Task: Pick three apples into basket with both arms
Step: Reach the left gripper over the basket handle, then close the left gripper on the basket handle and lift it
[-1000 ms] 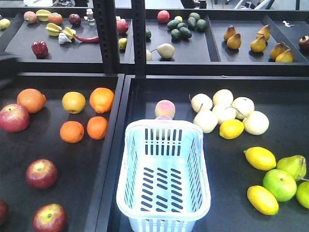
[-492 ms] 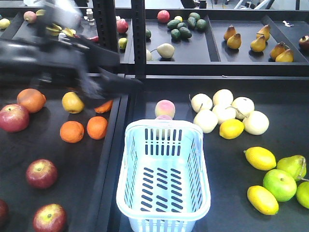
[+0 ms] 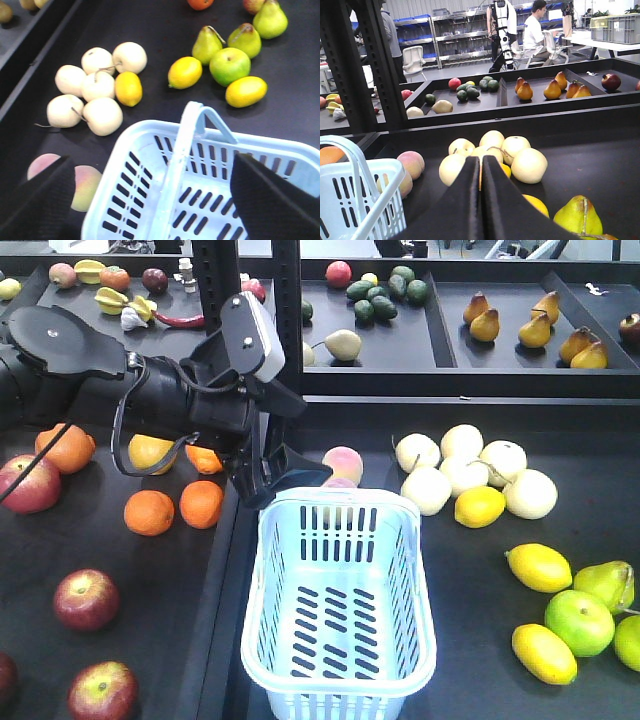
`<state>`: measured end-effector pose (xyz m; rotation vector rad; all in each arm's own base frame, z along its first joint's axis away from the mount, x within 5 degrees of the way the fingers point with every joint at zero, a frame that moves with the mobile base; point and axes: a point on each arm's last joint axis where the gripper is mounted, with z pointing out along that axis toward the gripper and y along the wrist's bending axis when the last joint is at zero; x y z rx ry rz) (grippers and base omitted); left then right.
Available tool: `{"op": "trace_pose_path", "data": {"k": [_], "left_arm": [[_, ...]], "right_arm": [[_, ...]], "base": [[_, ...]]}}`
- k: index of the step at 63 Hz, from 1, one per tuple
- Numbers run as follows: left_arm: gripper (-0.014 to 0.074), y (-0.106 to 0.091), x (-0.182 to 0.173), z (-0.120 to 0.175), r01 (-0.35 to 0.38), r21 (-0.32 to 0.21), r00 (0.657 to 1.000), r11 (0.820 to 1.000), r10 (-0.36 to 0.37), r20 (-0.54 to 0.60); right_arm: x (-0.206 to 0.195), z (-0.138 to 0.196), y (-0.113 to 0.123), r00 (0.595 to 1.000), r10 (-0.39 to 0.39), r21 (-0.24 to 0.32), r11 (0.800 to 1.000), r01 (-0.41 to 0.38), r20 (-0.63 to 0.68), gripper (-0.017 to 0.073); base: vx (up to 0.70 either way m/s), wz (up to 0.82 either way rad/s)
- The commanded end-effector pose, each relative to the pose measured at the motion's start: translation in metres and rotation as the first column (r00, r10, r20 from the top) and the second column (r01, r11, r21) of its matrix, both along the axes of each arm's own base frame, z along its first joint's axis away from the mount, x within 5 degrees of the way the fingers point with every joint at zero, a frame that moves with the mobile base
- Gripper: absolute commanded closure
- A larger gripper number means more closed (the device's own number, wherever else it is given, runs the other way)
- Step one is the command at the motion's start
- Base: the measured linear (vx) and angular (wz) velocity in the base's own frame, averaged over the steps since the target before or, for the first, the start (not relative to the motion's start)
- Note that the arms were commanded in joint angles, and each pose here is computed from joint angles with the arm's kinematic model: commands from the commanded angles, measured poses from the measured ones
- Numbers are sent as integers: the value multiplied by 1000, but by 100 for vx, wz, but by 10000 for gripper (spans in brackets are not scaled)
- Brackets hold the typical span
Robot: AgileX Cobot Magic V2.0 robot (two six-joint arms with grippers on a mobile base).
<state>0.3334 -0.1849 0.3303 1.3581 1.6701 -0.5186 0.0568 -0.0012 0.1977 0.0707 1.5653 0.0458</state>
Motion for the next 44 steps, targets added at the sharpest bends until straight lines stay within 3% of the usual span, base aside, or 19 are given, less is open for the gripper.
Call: {"op": "trace_pose_path", "data": {"k": [1, 26, 44], "left_arm": [[1, 0, -3, 27, -34, -68, 997, 997, 39, 71], [1, -10, 15, -18, 0, -22, 998, 1000, -2, -64], [1, -14, 34, -60, -23, 47, 993, 999, 29, -118]], "right_arm": [[-1, 3, 1, 998, 5, -12, 1000, -4, 70, 564], [-1, 3, 1, 998, 5, -12, 1000, -4, 70, 564], [-1, 3, 1, 998, 5, -12, 1000, -4, 70, 564]], "base": [[0, 0], [0, 0], [0, 0]]}}
